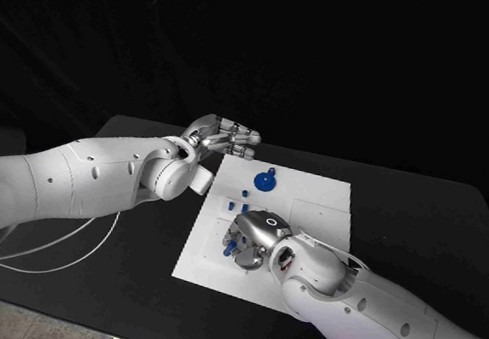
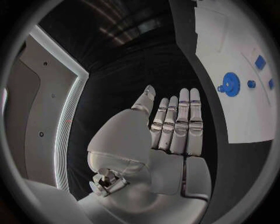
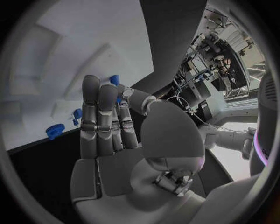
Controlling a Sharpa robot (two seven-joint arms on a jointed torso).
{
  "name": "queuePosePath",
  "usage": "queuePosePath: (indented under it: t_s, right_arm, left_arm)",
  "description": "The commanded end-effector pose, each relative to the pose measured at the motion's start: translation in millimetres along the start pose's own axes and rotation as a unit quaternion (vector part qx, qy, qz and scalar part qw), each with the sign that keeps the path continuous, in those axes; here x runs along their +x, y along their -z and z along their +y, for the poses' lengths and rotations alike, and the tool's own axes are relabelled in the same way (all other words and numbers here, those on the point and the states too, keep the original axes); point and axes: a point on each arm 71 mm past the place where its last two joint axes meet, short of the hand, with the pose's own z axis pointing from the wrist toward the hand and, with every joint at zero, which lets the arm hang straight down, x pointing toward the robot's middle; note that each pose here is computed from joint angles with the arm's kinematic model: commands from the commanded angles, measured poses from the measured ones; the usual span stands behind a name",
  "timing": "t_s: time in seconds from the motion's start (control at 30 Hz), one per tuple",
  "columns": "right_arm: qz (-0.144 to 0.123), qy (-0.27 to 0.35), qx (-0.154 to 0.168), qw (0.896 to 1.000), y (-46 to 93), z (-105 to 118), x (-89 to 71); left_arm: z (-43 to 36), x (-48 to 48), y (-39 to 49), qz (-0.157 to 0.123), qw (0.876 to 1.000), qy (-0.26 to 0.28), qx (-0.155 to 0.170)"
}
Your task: Assemble the parts on the task board
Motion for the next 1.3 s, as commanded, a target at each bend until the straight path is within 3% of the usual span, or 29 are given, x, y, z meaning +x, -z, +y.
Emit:
queuePosePath:
  t_s: [0.03, 0.5, 0.87, 1.3]
  right_arm:
    - [0.008, 0.011, 0.001, 1.000, -0.5, 0.5, 2.2]
    - [0.025, 0.026, -0.005, 0.999, -4.2, 11.9, 10.7]
    - [0.034, 0.004, -0.007, 0.999, -4.3, 10.4, 14.6]
    - [-0.006, -0.026, -0.008, 1.000, -0.9, 4.0, 9.0]
  left_arm:
    - [-1.3, 3.2, -0.8, 0.010, 1.000, 0.006, 0.003]
    - [-2.1, 7.8, -3.0, 0.014, 1.000, 0.007, 0.005]
    - [-2.3, 10.1, -4.5, 0.018, 1.000, 0.008, 0.006]
    - [-1.7, 7.7, -4.7, 0.015, 1.000, 0.007, 0.005]
